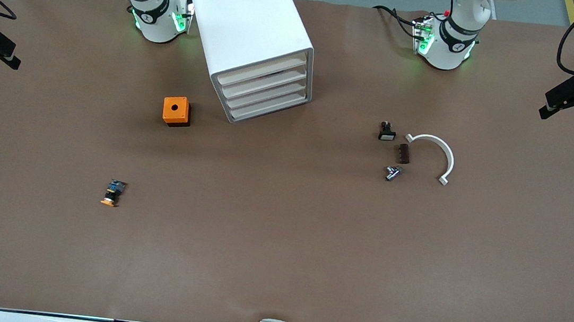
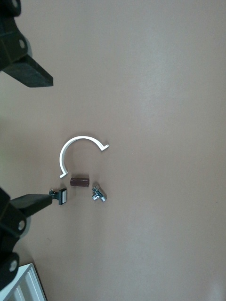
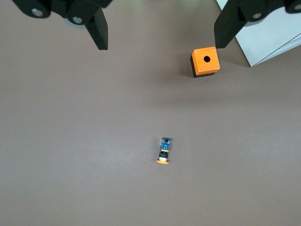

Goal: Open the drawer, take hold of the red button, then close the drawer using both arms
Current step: 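Move the left gripper off its rest toward the white cabinet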

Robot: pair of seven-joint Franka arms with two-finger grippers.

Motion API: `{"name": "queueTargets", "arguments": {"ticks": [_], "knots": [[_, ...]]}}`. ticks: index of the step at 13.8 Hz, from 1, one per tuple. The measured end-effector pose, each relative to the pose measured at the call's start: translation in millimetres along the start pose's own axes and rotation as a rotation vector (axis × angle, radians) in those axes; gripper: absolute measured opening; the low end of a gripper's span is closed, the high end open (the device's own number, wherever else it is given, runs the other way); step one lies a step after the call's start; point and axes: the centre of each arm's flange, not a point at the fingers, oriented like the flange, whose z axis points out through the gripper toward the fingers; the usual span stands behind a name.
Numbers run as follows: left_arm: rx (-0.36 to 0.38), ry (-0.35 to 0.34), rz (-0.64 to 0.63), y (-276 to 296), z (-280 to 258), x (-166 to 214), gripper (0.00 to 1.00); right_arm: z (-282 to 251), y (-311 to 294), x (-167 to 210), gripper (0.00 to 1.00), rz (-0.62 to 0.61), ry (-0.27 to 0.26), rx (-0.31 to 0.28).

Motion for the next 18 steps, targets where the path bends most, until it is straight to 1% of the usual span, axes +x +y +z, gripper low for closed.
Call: {"name": "queueTargets", "arguments": {"ticks": [5, 8, 11, 14, 16, 18], "knots": [[0.000, -0.008, 0.000, 0, 6, 10, 1.00, 0, 0, 0, 1.00, 0.000, -0.001, 0.000], [0.003, -0.051, -0.015, -6, 31, 27, 1.00, 1, 0, 0, 1.00, -0.001, -0.002, 0.000], [0.008, -0.123, -0.009, 0, 84, 61, 1.00, 1, 0, 0, 1.00, -0.001, -0.002, 0.000], [0.021, -0.220, -0.026, 17, 150, 89, 1.00, 1, 0, 0, 1.00, -0.001, -0.003, 0.000], [0.042, -0.287, -0.058, 44, 196, 97, 1.00, 1, -1, 0, 1.00, -0.001, -0.003, 0.000], [0.077, -0.342, -0.117, 78, 235, 96, 1.00, 1, -1, 0, 1.00, -0.001, -0.003, 0.000]]}}
